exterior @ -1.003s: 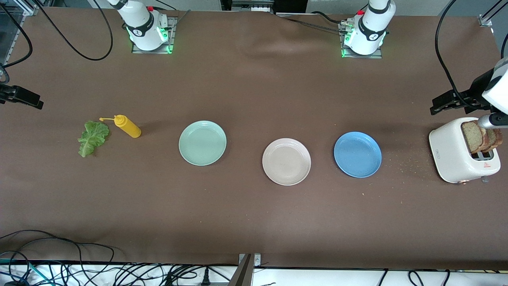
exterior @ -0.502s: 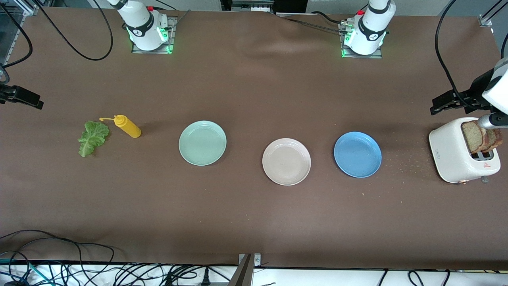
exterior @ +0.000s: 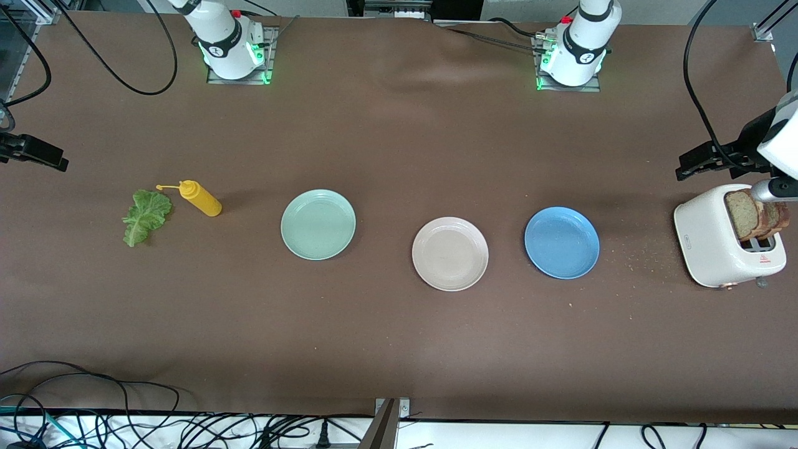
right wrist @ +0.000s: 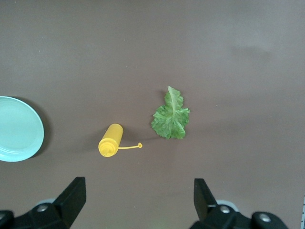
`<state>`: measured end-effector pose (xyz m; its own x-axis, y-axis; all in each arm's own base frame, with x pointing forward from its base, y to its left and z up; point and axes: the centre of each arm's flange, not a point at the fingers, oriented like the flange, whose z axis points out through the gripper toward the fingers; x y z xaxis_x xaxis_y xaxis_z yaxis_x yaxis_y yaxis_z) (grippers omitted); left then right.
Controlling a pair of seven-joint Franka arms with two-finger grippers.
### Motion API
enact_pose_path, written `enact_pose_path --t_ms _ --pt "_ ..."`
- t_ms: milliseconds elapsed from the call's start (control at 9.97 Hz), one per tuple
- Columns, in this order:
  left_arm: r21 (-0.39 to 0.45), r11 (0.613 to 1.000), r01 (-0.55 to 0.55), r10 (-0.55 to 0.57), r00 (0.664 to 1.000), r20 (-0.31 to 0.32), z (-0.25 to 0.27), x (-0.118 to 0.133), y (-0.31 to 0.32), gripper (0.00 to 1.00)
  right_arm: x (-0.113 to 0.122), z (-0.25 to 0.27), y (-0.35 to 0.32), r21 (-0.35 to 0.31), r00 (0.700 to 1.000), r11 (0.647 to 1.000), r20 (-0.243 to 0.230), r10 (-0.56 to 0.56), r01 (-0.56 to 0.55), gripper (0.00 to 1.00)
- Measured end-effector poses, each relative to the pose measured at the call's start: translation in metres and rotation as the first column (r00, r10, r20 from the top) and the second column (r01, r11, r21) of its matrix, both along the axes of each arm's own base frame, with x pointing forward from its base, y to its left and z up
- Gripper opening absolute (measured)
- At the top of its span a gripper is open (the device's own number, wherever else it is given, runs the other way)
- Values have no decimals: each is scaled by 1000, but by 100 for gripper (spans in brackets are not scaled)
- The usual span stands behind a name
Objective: Make sandwich on beige plate with both arms
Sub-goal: 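Move the left gripper down over the bread slices in the toaster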
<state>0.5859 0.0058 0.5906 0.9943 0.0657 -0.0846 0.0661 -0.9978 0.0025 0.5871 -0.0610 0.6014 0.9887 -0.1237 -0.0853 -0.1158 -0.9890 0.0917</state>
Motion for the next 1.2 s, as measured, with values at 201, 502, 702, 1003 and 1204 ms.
enact_pose_path --t_ms 201,502,702,1003,1204 --pt "15 999 -42 43 998 -44 -26 10 26 100 0 0 0 0 1000 1000 -1 0 0 100" --pt "46 994 -99 103 989 -102 -61 19 66 100 0 0 0 0 1000 1000 -1 0 0 100" --pt "67 986 -152 162 969 -185 -114 28 106 100 0 -1 0 0 1000 1000 -1 0 0 100" --pt "77 976 -206 217 957 -191 -129 36 143 100 0 -1 0 0 1000 1000 -1 0 0 100" --pt "81 972 -223 233 959 -163 -120 43 155 100 0 -1 0 0 1000 1000 -1 0 0 100"
